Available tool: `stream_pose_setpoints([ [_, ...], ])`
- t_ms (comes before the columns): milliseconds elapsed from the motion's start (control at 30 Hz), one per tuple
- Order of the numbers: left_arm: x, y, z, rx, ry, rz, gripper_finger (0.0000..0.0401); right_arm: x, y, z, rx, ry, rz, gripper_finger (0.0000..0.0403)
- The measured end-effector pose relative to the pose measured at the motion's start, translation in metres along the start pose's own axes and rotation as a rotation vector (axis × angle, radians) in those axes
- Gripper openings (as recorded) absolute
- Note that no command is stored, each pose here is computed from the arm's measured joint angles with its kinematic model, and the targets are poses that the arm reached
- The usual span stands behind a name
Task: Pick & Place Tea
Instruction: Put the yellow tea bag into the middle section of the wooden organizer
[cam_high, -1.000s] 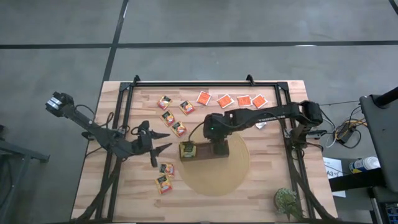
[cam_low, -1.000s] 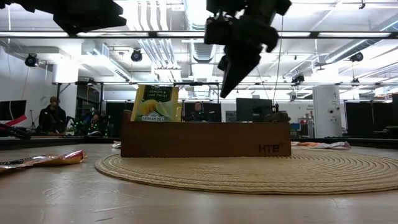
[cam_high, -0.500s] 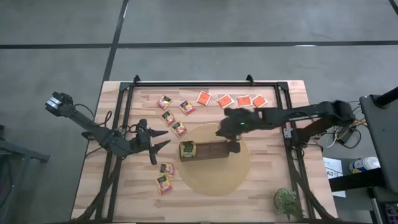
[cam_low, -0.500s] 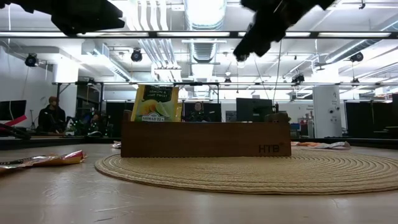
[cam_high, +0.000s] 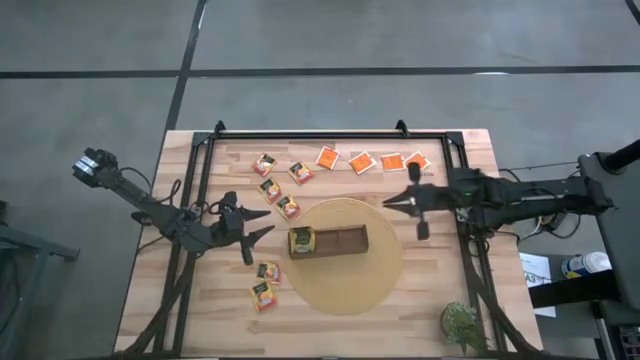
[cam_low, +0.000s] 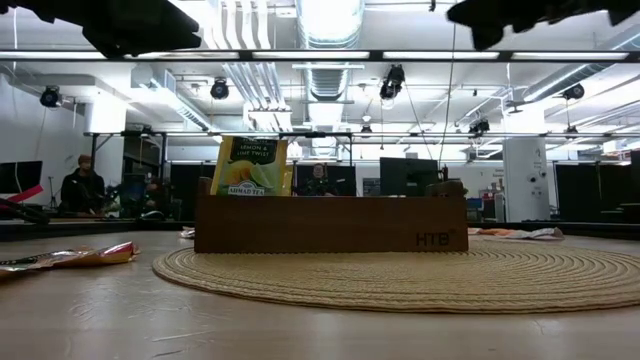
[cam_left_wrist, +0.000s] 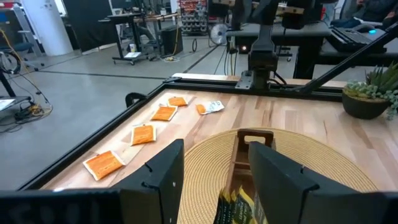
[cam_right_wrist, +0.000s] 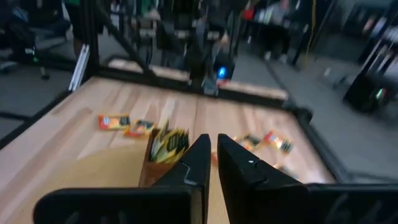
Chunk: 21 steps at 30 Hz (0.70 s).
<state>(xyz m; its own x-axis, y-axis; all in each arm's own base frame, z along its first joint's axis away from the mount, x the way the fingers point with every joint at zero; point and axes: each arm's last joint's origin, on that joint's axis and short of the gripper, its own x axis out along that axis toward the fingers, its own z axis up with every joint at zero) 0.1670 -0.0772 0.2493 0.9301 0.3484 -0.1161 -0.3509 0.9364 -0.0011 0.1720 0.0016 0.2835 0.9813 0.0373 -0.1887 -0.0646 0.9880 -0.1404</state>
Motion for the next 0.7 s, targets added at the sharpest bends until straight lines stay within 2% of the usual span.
stream_pose_setpoints([
  [200,0.0,0.0,0.0,-0.015,0.0,0.0,0.0174,-0.038,0.002,-0.006,-0.049,-0.184,-0.035,0.0027],
  [433,0.0,0.0,0.0,-0.047,0.0,0.0,0.0174,-0.068,0.005,-0.018,-0.079,-0.321,-0.063,0.0027],
  [700,0.0,0.0,0.0,-0.066,0.0,0.0,0.0174,-0.08,0.01,-0.049,-0.144,-0.44,-0.105,0.0027],
])
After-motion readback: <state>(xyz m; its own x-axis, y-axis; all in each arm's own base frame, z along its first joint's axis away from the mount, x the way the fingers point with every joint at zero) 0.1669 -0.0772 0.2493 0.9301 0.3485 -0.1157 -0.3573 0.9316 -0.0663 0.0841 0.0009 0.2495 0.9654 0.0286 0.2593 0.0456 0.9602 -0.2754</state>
